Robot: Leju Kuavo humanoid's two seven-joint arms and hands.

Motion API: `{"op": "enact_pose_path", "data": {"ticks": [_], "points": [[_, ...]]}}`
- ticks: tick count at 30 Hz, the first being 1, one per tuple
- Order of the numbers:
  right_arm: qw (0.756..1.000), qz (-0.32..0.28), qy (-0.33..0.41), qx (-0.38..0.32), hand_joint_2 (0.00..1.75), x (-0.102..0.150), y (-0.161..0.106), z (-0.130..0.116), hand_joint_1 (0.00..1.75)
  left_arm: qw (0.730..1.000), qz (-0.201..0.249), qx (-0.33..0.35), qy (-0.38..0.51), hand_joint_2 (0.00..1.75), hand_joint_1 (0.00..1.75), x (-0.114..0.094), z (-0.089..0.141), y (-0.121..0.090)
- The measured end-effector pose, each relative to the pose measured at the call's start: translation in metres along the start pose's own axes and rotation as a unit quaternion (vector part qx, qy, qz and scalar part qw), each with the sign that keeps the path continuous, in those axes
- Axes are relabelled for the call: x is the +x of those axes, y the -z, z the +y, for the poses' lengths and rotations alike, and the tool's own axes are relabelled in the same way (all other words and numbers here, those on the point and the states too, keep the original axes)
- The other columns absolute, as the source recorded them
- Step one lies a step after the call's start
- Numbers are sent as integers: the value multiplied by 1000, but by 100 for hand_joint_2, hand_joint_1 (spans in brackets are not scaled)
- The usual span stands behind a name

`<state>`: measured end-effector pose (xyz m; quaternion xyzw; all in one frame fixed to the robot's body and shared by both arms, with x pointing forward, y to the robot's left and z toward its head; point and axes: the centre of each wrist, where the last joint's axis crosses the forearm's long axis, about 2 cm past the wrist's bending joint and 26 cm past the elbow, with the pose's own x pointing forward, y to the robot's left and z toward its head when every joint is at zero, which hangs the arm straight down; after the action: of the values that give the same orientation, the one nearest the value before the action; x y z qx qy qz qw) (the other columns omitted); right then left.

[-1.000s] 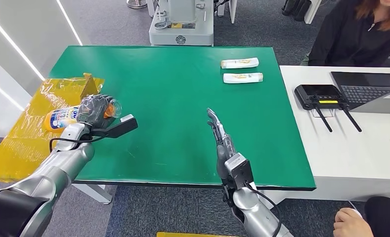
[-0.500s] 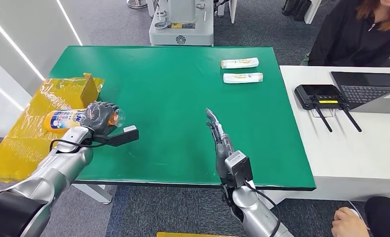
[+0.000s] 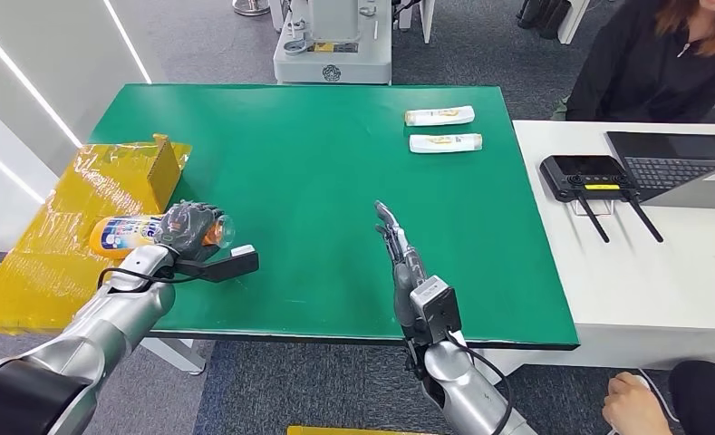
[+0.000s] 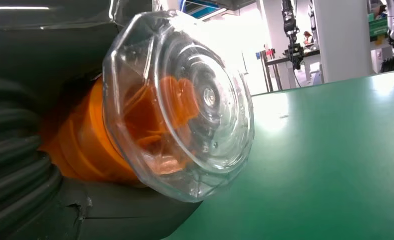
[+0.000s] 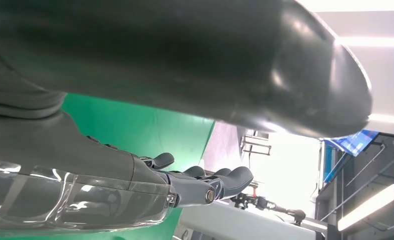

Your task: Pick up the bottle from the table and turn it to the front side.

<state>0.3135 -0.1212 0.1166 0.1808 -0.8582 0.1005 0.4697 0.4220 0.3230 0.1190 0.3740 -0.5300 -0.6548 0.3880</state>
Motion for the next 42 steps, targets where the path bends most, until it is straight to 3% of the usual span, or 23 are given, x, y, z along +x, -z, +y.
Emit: {"op": "enact_pose_path", "data": {"ticks": [14,18,22,29,42], "points": [[1000,11,-2,5,0,-1,-7,2,0,1000,-6,-14,-20,175,175,11,-6,2],[1000,21,-2,9,0,-4,-15,5,0,999,-1,-19,-28,175,0,16,-8,2],[1000,27,-1,14,0,-5,-21,6,0,999,14,-25,-45,0,0,24,-15,1],[999,30,0,25,0,-6,-24,7,0,996,55,-29,-71,0,0,31,-21,0],[998,47,3,41,0,-12,-30,6,0,993,77,-27,-89,0,0,30,-29,-6]]}}
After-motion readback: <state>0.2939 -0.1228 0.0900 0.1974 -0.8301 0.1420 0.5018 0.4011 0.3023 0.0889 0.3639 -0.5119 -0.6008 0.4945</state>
